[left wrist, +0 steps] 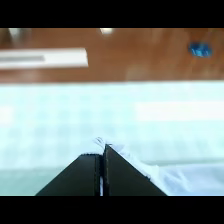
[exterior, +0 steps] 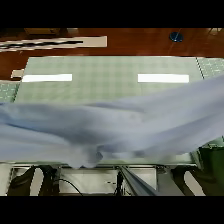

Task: Fold the shirts.

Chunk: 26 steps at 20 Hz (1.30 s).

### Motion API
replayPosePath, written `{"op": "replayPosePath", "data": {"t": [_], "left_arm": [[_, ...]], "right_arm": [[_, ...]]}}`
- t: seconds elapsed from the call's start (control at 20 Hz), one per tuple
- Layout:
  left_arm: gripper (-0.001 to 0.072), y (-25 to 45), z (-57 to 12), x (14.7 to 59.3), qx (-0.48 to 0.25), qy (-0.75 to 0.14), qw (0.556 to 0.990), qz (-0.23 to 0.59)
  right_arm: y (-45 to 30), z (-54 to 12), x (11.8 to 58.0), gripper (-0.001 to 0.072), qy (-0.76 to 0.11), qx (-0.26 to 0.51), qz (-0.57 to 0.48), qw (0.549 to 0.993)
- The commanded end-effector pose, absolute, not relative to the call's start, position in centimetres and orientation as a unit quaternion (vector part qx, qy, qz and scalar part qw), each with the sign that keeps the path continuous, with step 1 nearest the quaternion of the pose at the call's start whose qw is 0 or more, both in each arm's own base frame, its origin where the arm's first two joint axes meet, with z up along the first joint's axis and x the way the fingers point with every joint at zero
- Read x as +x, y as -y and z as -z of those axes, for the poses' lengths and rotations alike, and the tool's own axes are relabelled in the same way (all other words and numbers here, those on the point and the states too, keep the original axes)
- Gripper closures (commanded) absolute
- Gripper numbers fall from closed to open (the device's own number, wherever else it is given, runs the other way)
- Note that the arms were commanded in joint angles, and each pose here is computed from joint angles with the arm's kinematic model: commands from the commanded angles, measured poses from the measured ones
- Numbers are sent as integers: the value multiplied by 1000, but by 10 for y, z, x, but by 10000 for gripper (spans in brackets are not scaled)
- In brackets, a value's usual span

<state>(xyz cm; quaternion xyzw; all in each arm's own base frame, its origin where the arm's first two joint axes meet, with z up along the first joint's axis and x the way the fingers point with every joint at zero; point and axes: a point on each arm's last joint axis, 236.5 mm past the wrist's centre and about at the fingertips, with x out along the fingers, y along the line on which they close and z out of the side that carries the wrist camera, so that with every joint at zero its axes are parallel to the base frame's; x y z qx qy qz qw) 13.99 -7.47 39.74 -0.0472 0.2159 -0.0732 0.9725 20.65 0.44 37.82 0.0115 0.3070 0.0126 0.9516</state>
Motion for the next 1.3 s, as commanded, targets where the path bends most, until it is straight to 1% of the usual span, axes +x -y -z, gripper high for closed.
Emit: {"op": "replayPosePath", "data": {"t": [0.0, 0.1, 0.25, 0.4, 0.5, 0.65, 0.75, 0.9, 1.1, 1.25], "left_arm": [[683, 70, -318, 165, -112, -351, 924, 108], [683, 60, -266, 191, -162, -401, 895, 112], [683, 62, -204, 238, -258, -405, 866, 138], [682, 66, -172, 287, -368, -354, 844, 166], [682, 65, -162, 317, -406, -317, 838, 179], [682, 82, -134, 350, -411, -330, 828, 190], [681, 104, -106, 367, -398, -353, 823, 199], [681, 116, -68, 393, -366, -363, 838, 180], [681, 108, -32, 424, -331, -350, 867, 128], [681, 114, -16, 428, -321, -358, 869, 118]], "right_arm": [[-4, -281, 247, 680, -464, 13, -48, 885], [5, -227, 286, 679, -520, 28, -45, 853], [13, -171, 340, 679, -563, 46, -44, 824], [20, -137, 393, 679, -552, 58, -39, 831], [15, -129, 425, 679, -524, 76, -48, 847], [12, -131, 464, 678, -469, 99, -51, 876], [17, -136, 481, 678, -440, 100, -43, 891], [32, -133, 495, 679, -421, 81, -21, 903], [60, -102, 502, 678, -448, 32, 17, 893], [68, -67, 503, 678, -485, 24, 24, 874]]}}
